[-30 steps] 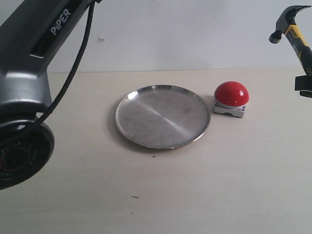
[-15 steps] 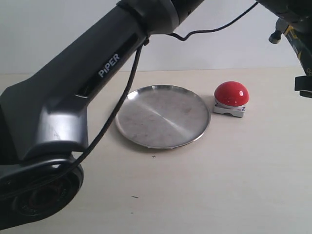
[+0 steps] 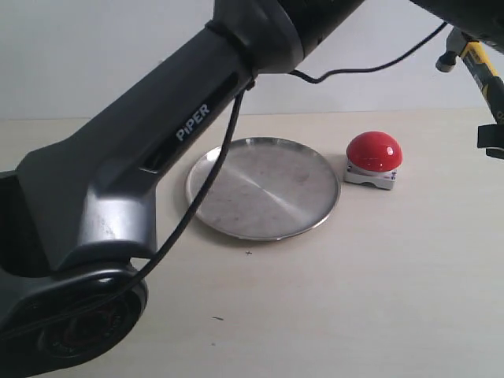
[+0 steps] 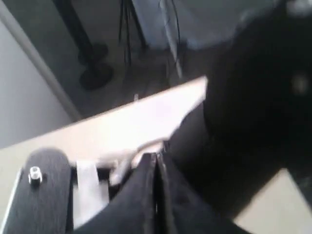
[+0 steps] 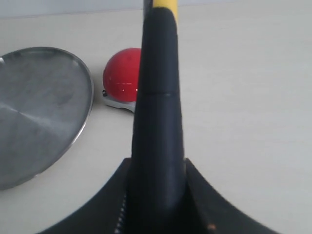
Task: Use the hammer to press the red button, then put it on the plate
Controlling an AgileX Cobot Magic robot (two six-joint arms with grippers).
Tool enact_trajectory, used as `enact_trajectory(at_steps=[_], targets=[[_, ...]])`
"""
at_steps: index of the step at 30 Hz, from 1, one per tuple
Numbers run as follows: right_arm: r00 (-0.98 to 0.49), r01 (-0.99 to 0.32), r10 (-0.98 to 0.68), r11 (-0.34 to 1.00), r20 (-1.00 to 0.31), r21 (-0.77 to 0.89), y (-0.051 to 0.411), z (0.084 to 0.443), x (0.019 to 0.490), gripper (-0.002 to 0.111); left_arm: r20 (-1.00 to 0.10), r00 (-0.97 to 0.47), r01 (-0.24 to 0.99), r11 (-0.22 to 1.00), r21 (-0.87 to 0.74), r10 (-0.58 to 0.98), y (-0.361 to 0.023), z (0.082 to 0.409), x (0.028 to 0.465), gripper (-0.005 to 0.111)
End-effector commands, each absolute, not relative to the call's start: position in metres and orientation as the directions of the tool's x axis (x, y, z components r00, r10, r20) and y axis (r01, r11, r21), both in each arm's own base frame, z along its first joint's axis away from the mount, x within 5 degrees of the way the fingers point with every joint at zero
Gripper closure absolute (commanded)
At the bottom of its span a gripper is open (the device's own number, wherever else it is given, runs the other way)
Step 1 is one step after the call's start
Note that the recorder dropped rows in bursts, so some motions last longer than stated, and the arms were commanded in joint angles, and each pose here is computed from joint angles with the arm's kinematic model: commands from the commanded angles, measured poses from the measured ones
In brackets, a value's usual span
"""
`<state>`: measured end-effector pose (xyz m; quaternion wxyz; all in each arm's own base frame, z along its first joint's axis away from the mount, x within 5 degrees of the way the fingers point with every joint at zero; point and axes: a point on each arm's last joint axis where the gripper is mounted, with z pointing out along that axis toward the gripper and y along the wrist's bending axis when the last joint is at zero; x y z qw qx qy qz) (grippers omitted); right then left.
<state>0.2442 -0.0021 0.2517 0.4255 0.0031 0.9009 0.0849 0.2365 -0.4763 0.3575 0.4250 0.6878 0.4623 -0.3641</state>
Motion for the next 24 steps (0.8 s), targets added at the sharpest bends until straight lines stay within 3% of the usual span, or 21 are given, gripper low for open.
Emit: enact_trajectory(at_steps=[1,13,18,24], targets=[[-0.576,-0.03,0.093,0.99,-0.812,0.135,-0.007,0.262,0.247,0.108,-0.997,0.065,0.984,-0.168,0.059,0.028,-0.493,0.375,0.228,0.107],[-0.513,0.087,0.145,0.989,-0.846,0.117,-0.018,0.257,0.246,0.108,-0.996,0.083,0.987,-0.134,0.088,-0.036,-0.474,0.408,0.231,0.107],[-0.506,0.161,0.192,0.979,-0.841,0.127,-0.034,0.254,0.243,0.108,-0.991,0.136,0.983,-0.125,0.134,0.005,-0.465,0.412,0.237,0.107],[-0.506,0.166,0.195,0.978,-0.84,0.127,-0.035,0.254,0.243,0.108,-0.993,0.117,0.982,-0.148,0.117,-0.008,-0.46,0.417,0.237,0.107]])
